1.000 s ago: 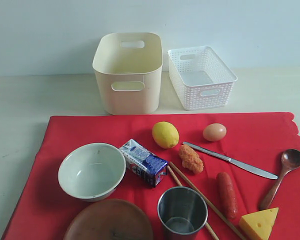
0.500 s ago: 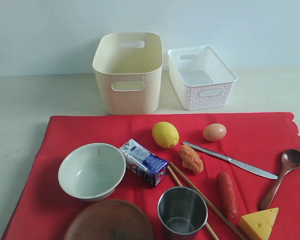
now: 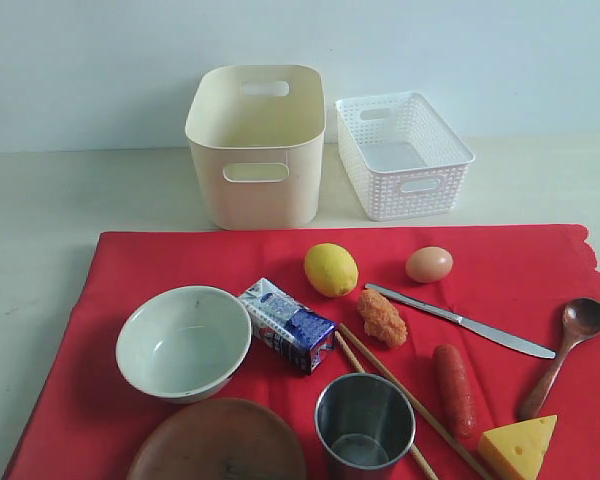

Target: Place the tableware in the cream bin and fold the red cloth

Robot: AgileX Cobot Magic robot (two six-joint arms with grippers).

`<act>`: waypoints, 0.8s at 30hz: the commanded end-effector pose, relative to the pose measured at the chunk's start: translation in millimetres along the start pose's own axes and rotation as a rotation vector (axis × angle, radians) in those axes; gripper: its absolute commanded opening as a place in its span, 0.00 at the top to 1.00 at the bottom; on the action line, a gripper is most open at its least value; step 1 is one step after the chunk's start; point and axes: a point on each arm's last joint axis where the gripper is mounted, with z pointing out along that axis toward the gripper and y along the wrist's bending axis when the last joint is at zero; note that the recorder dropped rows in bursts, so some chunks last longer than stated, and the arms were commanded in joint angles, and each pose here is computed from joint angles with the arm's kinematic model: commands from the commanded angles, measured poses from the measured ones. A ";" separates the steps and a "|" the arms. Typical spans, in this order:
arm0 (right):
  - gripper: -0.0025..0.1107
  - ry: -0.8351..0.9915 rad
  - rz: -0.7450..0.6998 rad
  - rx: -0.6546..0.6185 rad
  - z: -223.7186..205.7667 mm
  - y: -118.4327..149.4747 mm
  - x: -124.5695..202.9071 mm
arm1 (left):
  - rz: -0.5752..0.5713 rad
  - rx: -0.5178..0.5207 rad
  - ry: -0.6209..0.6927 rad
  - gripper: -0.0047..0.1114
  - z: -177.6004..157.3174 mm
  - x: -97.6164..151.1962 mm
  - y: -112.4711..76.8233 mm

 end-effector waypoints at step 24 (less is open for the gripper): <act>0.98 -0.067 -0.004 -0.004 14.8 5.4 -107.2 | -0.001 -0.003 -0.018 0.96 -0.1 -0.6 0.2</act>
